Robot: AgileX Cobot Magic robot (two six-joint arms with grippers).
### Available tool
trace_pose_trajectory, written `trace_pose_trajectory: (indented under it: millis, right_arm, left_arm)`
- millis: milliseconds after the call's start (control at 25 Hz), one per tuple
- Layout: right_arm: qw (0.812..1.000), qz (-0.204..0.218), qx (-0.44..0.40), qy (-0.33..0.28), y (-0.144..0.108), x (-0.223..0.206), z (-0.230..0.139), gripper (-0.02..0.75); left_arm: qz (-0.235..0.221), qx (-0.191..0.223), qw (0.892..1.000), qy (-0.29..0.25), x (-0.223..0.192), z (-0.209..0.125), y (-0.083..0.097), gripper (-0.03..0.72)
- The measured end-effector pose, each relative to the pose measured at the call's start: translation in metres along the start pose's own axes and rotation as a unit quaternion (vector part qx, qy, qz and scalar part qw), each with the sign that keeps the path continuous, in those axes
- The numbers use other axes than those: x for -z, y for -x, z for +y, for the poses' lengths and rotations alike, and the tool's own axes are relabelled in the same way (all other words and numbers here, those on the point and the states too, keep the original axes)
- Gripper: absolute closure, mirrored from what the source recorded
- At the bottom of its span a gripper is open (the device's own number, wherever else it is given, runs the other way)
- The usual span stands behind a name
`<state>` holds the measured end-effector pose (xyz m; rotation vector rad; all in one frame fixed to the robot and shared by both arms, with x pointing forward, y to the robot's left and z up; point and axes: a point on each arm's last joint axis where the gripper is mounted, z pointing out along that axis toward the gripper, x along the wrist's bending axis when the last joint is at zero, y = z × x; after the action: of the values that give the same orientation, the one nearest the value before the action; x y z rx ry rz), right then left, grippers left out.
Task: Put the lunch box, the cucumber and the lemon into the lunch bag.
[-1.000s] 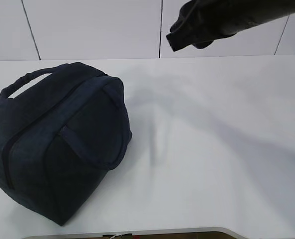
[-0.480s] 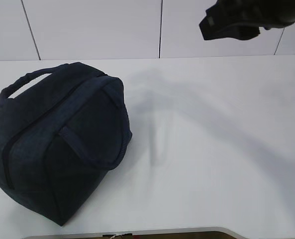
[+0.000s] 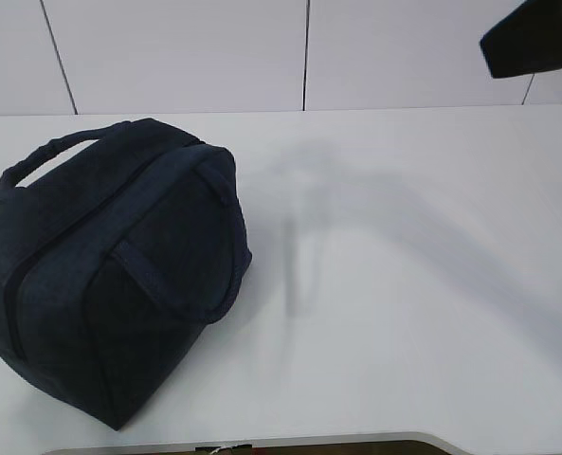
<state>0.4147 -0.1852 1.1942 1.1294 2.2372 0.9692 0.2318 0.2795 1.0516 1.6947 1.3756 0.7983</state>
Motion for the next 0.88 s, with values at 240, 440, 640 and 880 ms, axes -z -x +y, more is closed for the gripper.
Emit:
trace_pose_trajectory:
  millis: [240, 440, 640, 880]
  right_arm:
    - [1.000, -0.001, 0.002, 0.016, 0.000, 0.030, -0.025, 0.493]
    - [1.000, -0.002, 0.003, 0.026, -0.002, 0.050, -0.057, 0.494]
    - [0.999, -0.003, 0.007, 0.040, -0.003, 0.072, -0.089, 0.493]
    - [0.997, -0.009, 0.008, 0.082, -0.003, 0.103, -0.125, 0.493]
  left_arm:
    - [0.000, 0.000, 1.000, 0.000, 0.000, 0.000, 0.000, 0.446]
    - [0.000, 0.000, 1.000, 0.000, 0.000, 0.000, 0.000, 0.446]
    - [0.000, 0.000, 1.000, 0.000, 0.000, 0.000, 0.000, 0.446]
    - [0.000, 0.000, 1.000, 0.000, 0.000, 0.000, 0.000, 0.446]
